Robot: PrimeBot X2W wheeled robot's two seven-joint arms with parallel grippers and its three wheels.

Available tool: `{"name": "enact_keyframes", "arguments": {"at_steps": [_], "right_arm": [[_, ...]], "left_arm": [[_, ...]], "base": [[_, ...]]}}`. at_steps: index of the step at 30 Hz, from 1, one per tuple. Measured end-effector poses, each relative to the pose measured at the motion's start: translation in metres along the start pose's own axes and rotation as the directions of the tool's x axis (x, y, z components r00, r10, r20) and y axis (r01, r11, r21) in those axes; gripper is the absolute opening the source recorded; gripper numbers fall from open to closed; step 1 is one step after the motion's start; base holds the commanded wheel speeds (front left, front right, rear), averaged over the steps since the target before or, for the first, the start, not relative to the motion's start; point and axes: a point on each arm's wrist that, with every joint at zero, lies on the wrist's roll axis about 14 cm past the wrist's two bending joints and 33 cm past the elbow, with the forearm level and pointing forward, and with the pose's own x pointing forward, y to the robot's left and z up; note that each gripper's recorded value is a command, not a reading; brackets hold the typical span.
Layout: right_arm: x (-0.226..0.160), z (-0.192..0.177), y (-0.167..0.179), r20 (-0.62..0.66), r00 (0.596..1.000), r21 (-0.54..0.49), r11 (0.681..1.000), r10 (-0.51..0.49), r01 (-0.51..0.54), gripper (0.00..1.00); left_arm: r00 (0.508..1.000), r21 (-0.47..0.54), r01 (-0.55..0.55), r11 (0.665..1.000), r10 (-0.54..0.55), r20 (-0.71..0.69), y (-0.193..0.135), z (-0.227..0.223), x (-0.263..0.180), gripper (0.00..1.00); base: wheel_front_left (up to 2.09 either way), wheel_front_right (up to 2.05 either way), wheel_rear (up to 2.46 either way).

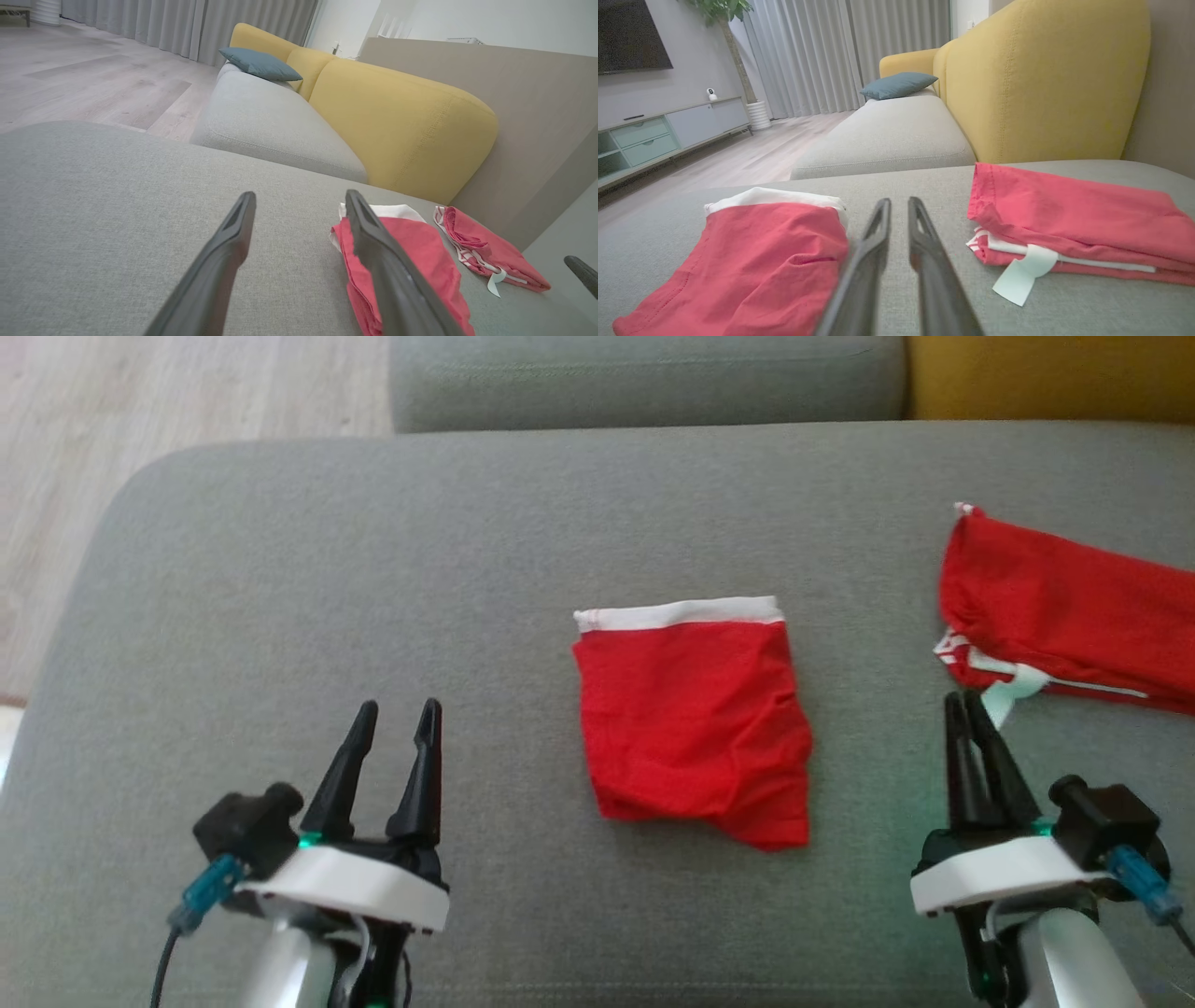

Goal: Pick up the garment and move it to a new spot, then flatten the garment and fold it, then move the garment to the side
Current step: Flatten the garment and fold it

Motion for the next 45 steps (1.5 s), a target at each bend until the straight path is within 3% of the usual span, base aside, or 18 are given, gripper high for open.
{"name": "enact_keyframes", "arguments": {"at_steps": [6,11,16,23,31,38,45], "right_arm": [[0.022,0.003,0.028,0.012,0.996,-0.006,0.996,0.089,-0.089,0.0],[0.057,0.015,0.078,0.05,0.969,-0.037,0.97,0.243,-0.241,0.0],[0.082,-0.011,0.11,-0.028,0.943,-0.052,0.941,0.332,-0.333,0.0],[0.104,-0.078,0.119,-0.23,0.911,-0.047,0.931,0.343,-0.362,0.0],[0.118,-0.114,0.122,-0.333,0.882,-0.037,0.93,0.333,-0.366,0.0],[0.115,-0.105,0.118,-0.327,0.886,-0.02,0.935,0.329,-0.355,0.0],[0.115,-0.04,0.106,-0.144,0.94,-0.006,0.95,0.308,-0.312,0.0]], "left_arm": [[1.0,0.001,-0.014,1.0,0.014,-0.001,0.006,0.0,0.002,1.0],[0.997,0.004,-0.065,0.998,0.065,-0.03,0.022,-0.009,-0.004,1.0],[0.996,0.002,-0.091,0.996,0.091,-0.026,0.033,-0.006,-0.002,1.0],[0.985,0.002,-0.168,0.986,0.168,-0.027,0.056,-0.004,-0.009,1.0],[0.972,0.015,-0.231,0.973,0.231,-0.043,0.074,-0.007,-0.019,1.0],[0.979,0.007,-0.2,0.98,0.2,-0.033,0.065,-0.006,-0.011,1.0],[0.991,0.008,-0.132,0.991,0.131,0.004,0.047,0.004,0.004,1.0]], "base": [[0.0,0.0,0.0],[0.0,0.0,0.0],[0.0,0.0,0.0],[0.0,0.0,0.0],[0.0,0.0,0.0],[0.0,0.0,0.0],[0.0,0.0,0.0]]}}
